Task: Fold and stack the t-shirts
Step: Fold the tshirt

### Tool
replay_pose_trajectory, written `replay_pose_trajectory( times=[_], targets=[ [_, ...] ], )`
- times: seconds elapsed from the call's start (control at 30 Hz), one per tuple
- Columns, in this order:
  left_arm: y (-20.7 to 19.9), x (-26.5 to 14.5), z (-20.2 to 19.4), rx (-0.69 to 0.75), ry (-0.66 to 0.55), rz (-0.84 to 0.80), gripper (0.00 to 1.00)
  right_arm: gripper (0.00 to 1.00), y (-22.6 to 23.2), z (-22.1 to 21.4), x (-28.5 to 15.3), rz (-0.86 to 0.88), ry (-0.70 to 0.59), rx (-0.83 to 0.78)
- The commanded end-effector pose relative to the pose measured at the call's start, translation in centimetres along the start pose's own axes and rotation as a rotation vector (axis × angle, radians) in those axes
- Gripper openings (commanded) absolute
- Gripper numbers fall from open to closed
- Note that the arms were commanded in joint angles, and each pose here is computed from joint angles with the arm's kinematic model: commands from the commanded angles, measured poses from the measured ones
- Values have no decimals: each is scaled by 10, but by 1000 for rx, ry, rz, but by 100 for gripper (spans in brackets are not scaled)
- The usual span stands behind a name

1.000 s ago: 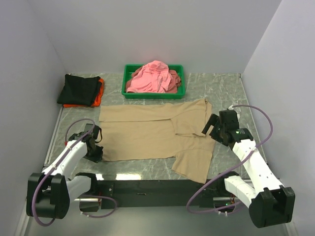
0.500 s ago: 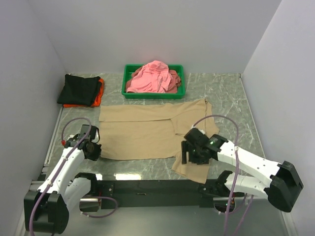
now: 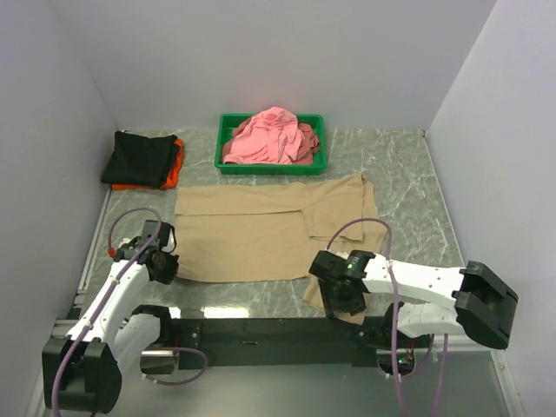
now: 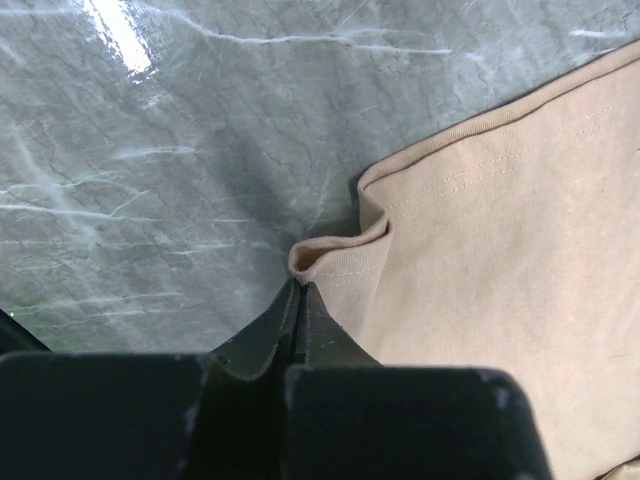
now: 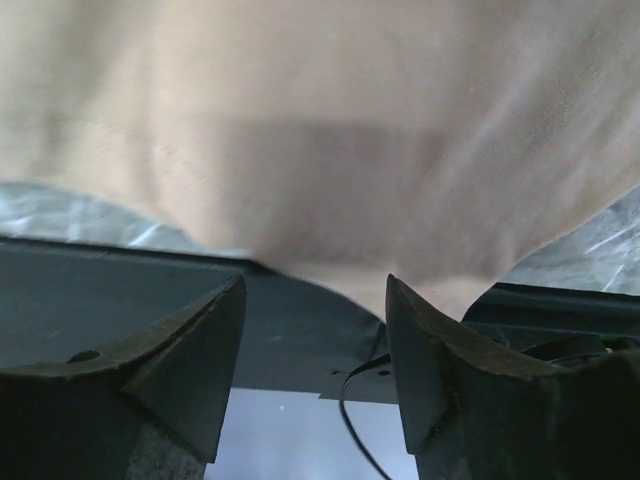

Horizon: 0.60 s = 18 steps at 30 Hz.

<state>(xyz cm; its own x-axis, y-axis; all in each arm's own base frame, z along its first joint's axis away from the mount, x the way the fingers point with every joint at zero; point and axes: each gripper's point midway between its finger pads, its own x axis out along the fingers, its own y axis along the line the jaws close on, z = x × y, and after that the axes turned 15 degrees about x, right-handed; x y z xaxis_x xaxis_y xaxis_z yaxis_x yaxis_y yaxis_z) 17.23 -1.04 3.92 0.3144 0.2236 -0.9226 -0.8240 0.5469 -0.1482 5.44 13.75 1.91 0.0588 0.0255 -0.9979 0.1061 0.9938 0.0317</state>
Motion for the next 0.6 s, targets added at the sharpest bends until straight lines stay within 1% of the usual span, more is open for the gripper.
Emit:
replay_pose_trajectory(
  times=[0.0, 0.07, 0.17, 0.2, 0.23, 0.3, 0.33, 0.37, 0.43, 0.47, 0.57],
  targets=[
    [-5, -6, 9, -7, -34, -20, 1, 64, -8, -1, 11, -55, 0, 26],
    [-5, -5, 7, -3, -29, -19, 1, 62, -12, -3, 18, -80, 11, 31],
    [-4, -4, 7, 2, -24, -7, 1, 53, -11, -2, 22, -88, 8, 31],
    [-4, -5, 7, 2, -25, -6, 1, 42, -10, 0, 22, -89, -2, 32],
    [-4, -5, 7, 4, -25, -6, 1, 37, -11, 1, 22, -94, -6, 35],
    [-4, -6, 8, 0, -28, -8, 1, 21, -13, 9, 19, -113, -42, 45],
    [-4, -7, 9, -1, -33, -9, 1, 20, -14, 13, 17, -118, -58, 52],
    [-5, -7, 9, -2, -35, -11, 1, 14, -15, 17, 14, -125, -72, 62],
    [-6, -10, 11, -2, -40, -21, 1, 7, -18, 28, 9, -126, -108, 98],
    [-7, -11, 12, 2, -41, -26, 1, 1, -18, 33, 5, -125, -122, 106],
    [-14, -12, 13, 16, -40, -59, 0, 0, -17, 54, -11, -92, -192, 139]
  ],
)
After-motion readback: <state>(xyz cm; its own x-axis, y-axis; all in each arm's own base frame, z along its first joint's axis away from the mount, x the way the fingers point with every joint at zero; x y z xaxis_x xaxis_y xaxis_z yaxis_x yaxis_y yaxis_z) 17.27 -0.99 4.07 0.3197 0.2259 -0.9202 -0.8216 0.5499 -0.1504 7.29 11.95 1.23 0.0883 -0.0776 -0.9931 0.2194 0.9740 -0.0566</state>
